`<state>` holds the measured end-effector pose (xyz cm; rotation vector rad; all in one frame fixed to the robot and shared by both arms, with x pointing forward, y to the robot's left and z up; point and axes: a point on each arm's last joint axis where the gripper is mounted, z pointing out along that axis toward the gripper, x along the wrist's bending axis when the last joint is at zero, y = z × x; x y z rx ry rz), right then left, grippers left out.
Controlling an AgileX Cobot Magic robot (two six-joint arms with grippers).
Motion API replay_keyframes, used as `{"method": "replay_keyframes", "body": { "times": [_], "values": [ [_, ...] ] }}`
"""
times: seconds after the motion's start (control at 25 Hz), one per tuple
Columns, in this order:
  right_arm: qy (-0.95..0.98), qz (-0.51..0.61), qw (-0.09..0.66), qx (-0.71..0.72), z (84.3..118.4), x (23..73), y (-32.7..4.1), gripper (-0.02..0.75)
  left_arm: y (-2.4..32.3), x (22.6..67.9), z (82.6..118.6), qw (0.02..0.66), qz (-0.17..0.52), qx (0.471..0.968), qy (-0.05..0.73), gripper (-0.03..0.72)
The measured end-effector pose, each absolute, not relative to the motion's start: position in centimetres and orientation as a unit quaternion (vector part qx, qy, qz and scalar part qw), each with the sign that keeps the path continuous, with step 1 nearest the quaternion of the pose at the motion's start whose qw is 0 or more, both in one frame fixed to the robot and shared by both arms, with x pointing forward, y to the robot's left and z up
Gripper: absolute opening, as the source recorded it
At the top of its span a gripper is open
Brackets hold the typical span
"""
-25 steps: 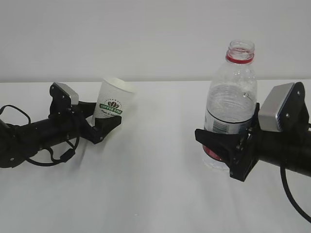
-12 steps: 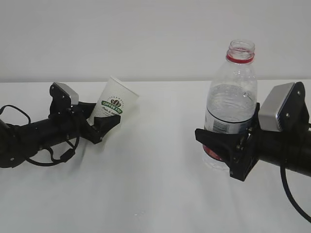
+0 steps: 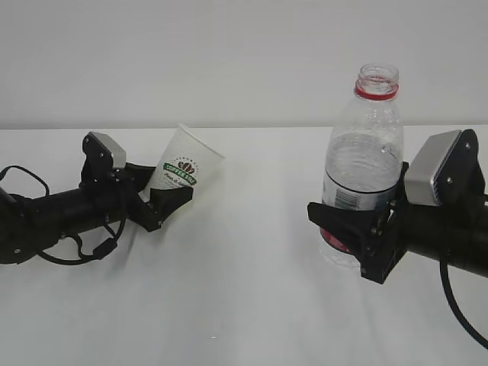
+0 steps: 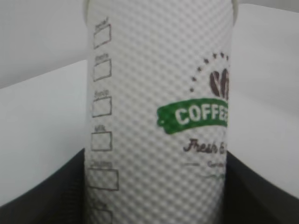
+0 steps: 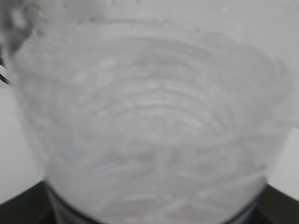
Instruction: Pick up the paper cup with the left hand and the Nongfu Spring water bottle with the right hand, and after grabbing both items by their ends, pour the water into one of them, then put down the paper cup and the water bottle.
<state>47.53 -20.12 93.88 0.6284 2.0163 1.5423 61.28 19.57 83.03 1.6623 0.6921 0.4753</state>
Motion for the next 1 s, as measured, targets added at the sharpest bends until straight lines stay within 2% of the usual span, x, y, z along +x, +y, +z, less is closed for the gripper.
{"method": "replay_keyframes", "body": {
  "times": [1.0],
  "values": [
    [0.744, 0.570, 0.260, 0.233, 93.89, 47.54, -20.12, 0.512, 19.00, 60.60, 82.89, 0.602, 0.164, 0.733, 0.271, 0.543]
  ]
}}
